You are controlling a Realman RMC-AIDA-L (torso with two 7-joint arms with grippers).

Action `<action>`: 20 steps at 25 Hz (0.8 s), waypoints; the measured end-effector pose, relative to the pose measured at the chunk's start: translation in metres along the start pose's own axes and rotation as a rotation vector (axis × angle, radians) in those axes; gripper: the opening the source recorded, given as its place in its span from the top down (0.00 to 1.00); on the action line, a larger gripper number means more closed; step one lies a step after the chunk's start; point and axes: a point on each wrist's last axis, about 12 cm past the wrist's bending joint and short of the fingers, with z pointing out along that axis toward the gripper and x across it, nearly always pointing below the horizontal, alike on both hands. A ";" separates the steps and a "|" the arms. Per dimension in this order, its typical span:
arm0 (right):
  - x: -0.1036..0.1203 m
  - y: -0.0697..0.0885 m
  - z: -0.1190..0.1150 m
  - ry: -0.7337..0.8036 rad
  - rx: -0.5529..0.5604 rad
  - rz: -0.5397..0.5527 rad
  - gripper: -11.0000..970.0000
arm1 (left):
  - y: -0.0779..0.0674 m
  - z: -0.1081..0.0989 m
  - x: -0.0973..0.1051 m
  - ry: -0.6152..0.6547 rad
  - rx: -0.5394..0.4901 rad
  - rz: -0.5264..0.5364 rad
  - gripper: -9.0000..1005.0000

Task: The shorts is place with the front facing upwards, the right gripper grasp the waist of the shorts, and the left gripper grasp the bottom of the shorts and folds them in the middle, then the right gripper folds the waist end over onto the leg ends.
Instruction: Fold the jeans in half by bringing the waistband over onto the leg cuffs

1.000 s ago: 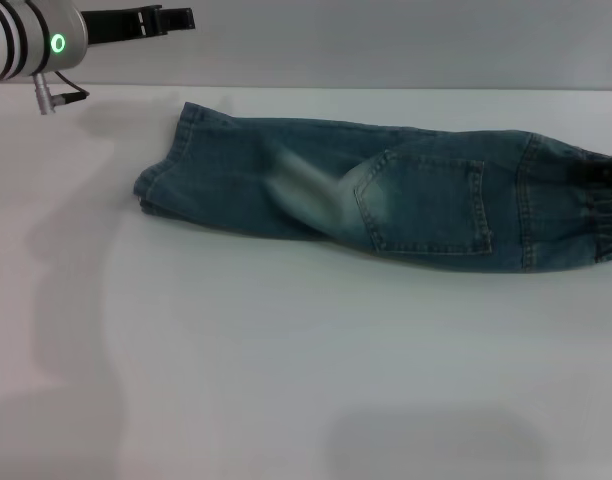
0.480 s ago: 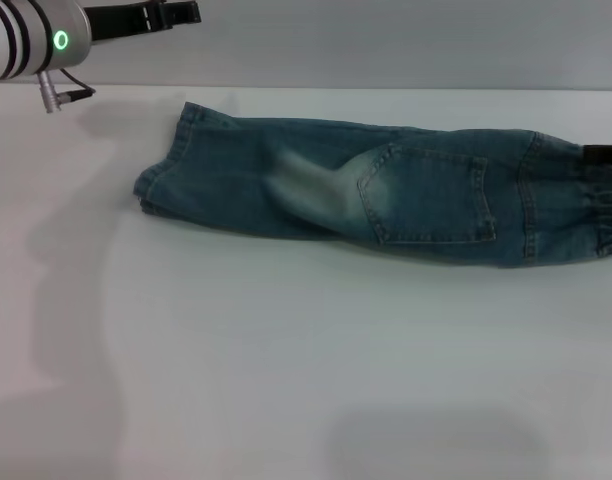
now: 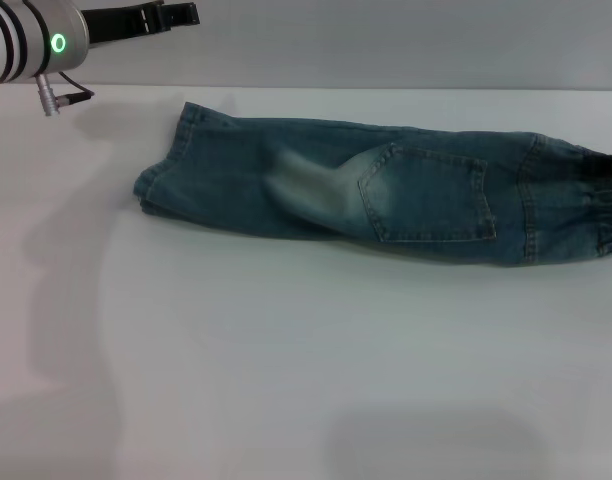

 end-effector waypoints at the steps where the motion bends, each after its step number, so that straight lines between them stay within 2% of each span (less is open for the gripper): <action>1: 0.000 0.000 0.000 -0.001 0.003 -0.002 0.35 | 0.000 0.000 0.000 0.000 0.000 0.000 0.17; 5: -0.002 -0.003 -0.003 -0.014 0.011 -0.005 0.35 | 0.000 0.000 -0.001 -0.003 -0.001 0.001 0.17; 10: -0.006 -0.007 -0.019 -0.012 -0.035 -0.019 0.35 | 0.000 0.000 0.000 -0.007 0.002 -0.003 0.17; 17: -0.019 -0.006 -0.049 0.043 -0.227 0.002 0.35 | -0.003 0.000 -0.001 -0.035 0.036 0.009 0.17; 20: -0.023 -0.006 -0.059 0.049 -0.271 0.007 0.34 | -0.002 -0.001 0.000 -0.040 0.040 0.013 0.17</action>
